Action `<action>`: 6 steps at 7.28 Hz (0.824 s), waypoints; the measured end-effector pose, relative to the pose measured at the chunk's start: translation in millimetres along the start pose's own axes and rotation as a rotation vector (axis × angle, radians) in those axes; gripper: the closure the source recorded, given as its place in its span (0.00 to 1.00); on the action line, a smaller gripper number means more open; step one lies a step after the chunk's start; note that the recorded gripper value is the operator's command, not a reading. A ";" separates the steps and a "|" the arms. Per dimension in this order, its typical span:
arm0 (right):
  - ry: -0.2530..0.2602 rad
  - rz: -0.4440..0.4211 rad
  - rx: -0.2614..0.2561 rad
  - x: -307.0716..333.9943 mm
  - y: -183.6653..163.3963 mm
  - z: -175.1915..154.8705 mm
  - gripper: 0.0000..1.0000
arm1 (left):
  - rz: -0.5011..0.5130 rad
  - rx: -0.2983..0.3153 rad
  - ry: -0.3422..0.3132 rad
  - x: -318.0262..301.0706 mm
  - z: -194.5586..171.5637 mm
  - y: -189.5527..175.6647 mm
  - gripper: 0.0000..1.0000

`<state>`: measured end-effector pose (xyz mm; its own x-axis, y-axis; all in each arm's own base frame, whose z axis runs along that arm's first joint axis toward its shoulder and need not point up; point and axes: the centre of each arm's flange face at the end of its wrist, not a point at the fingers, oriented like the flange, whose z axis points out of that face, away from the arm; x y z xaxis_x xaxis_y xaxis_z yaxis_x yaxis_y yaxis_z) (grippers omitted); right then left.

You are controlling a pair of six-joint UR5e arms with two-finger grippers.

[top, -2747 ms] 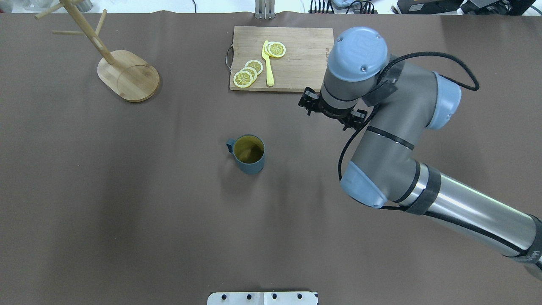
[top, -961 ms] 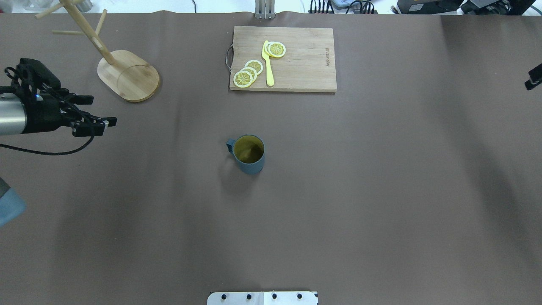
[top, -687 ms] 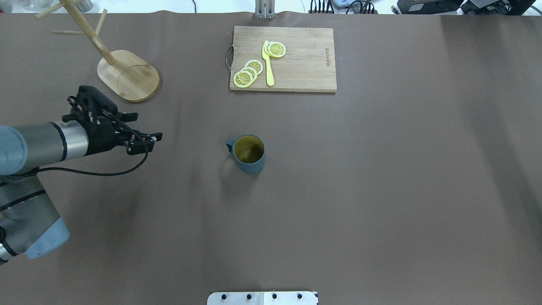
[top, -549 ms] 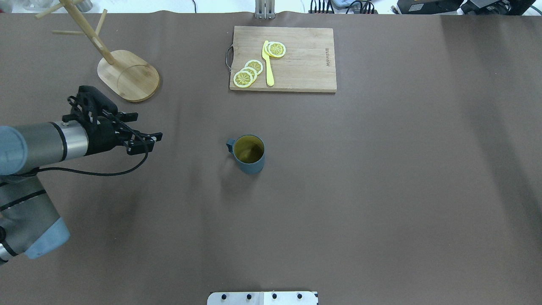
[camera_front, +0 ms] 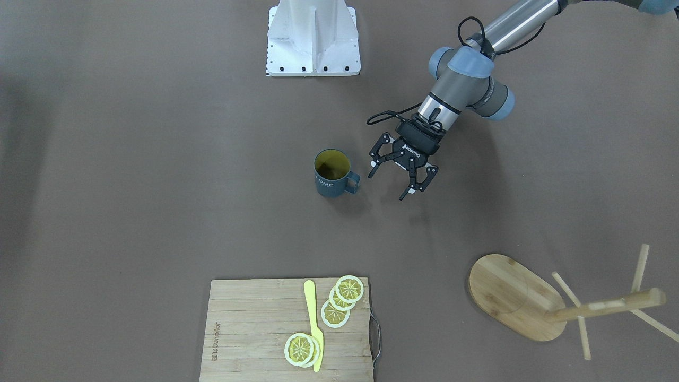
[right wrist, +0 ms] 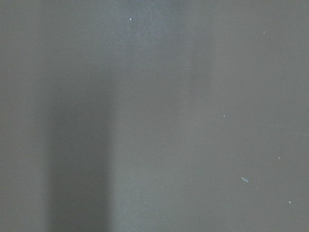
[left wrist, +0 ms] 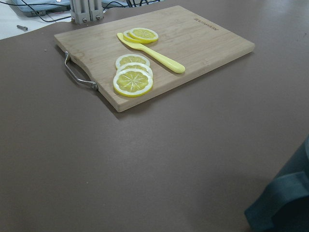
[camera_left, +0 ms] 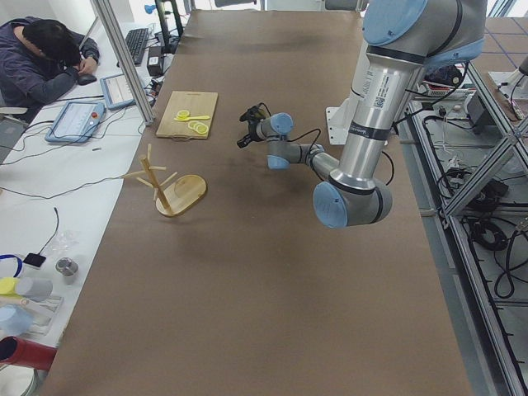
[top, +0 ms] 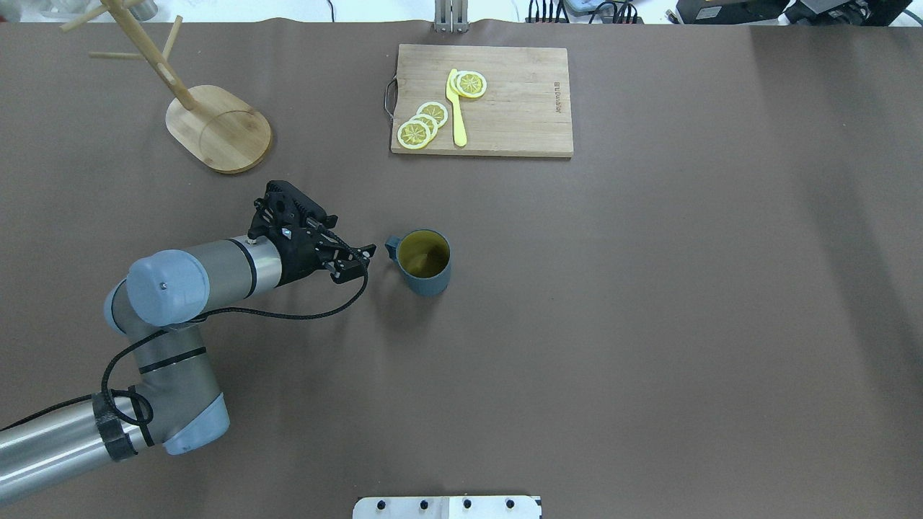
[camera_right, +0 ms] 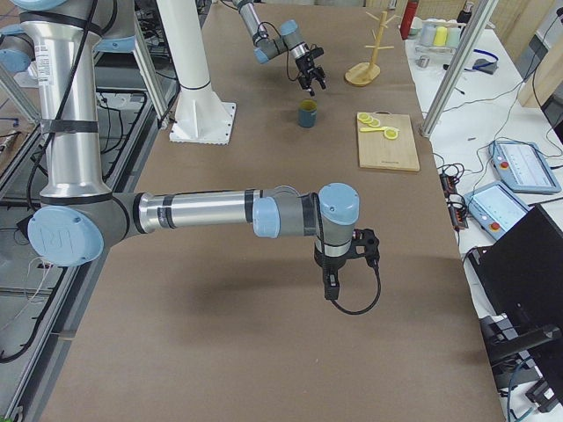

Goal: Hang cup on storage rack
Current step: 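Reach the left gripper to the teal mug and grasp its handle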

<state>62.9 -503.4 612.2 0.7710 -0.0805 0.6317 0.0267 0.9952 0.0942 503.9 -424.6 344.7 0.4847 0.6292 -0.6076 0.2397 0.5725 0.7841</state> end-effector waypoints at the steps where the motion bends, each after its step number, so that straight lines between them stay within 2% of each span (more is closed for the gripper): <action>1: 0.000 0.001 0.000 0.1 0.2 0.1 0.00 | -0.001 0.006 0.006 15.3 5.8 2.0 0.15; 2: 0.000 0.003 0.000 0.1 0.2 0.1 0.00 | 0.000 0.006 0.012 27.5 11.3 4.5 0.19; 4: 0.000 0.007 -0.001 0.4 0.7 0.5 0.00 | 0.000 0.003 0.013 33.6 15.9 8.4 0.41; 6: 0.001 0.009 -0.001 0.6 0.9 0.6 0.00 | 0.000 0.003 0.015 34.0 18.2 10.4 0.44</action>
<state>63.0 -502.5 613.1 0.7720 -0.0717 0.6315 0.0208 0.9959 0.0876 538.2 -406.7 334.5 0.4722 0.6366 -0.6097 0.2420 0.5715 0.7841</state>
